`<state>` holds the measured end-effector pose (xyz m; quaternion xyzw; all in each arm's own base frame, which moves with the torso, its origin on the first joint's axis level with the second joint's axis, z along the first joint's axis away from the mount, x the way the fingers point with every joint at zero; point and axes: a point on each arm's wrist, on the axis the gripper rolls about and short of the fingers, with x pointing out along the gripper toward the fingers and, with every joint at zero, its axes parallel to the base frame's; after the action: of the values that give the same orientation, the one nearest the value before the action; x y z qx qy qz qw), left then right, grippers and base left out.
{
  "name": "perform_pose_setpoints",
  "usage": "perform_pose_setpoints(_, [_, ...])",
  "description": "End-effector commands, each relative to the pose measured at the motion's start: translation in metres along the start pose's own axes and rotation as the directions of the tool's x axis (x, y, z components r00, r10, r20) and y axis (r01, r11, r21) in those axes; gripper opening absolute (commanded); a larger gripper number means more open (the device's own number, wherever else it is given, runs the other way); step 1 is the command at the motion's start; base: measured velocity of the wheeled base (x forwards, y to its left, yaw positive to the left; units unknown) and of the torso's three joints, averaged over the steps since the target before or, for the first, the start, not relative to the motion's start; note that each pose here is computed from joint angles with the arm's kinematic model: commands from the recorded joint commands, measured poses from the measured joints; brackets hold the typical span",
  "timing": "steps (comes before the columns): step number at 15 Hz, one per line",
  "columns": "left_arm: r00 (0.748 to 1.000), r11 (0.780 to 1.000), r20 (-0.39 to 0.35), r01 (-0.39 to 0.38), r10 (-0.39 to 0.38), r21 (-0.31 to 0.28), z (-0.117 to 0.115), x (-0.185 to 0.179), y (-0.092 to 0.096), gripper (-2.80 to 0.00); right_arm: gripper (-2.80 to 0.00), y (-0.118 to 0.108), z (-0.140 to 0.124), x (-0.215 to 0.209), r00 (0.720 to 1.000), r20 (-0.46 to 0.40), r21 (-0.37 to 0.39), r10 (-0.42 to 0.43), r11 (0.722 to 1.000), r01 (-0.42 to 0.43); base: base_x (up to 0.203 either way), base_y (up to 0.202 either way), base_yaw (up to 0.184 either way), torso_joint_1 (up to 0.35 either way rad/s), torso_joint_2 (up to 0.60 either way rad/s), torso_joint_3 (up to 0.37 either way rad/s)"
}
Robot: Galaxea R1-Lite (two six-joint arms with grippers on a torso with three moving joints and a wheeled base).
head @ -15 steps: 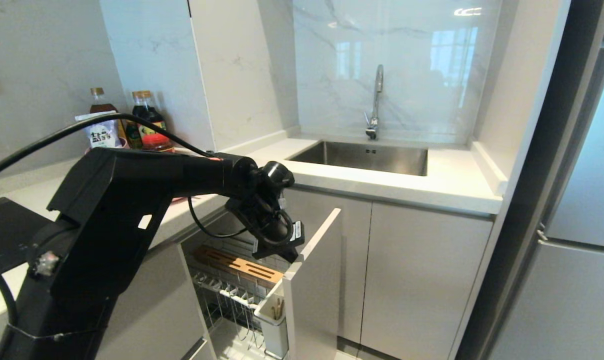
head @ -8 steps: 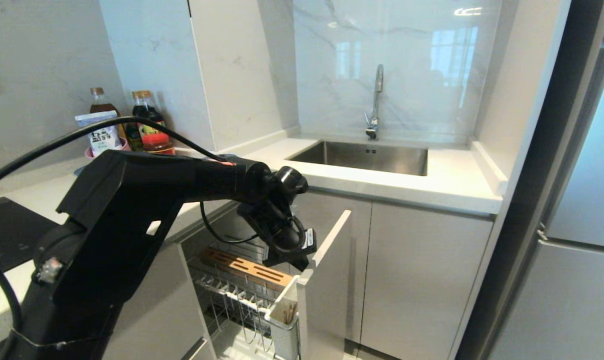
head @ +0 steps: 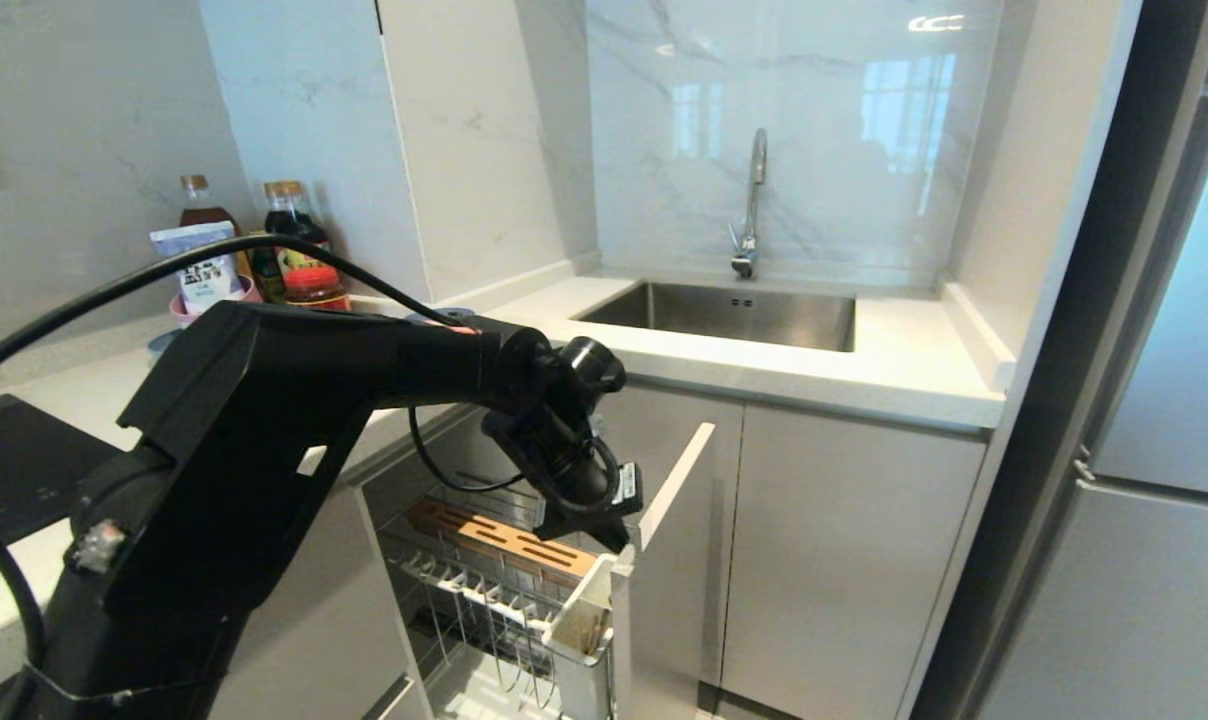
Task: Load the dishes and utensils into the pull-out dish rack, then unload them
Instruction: Open the cupboard
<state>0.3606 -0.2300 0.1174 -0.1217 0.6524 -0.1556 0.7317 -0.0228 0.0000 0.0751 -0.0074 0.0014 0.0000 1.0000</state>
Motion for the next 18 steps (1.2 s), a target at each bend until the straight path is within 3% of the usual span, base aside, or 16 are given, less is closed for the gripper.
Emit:
perform_pose_setpoints(1, [1.0, 1.0, -0.023, 0.021, -0.021, -0.004, -0.004, -0.001, -0.005, -2.8, -2.8, 0.0, 0.0, 0.0, 1.0, 0.0, 0.0, -0.001, 1.0, 0.001, 0.0, 0.0, 0.0, 0.0, 0.0, 0.0])
perform_pose_setpoints(14, [0.999, 1.0, -0.039, 0.014, -0.014, 0.001, -0.009, 0.002, -0.008, -2.8, -2.8, 0.0, 0.0, 0.0, 1.0, 0.0, 0.0, 0.0, 1.0, 0.0, 0.0, 0.0, 0.0, 0.0, 0.0, 0.0])
perform_pose_setpoints(16, [1.0, 1.0, -0.016, -0.004, 0.004, -0.006, -0.005, -0.001, -0.005, -2.8, -2.8, 0.0, 0.0, 0.0, 1.0, 0.0, 0.0, 0.0, 1.0, 0.0, 0.0, 0.0, 0.0, 0.0, 0.0, 0.0])
perform_pose_setpoints(18, [0.997, 0.999, 0.065, -0.036, 0.037, -0.023, 0.002, -0.02, 0.001, -2.8, -2.8, 0.0, 0.0, 0.0, 1.0, 0.0, 0.0, 0.0, 1.0, 0.0, 0.0, 0.0, 0.0, 0.0, 0.0, 0.0])
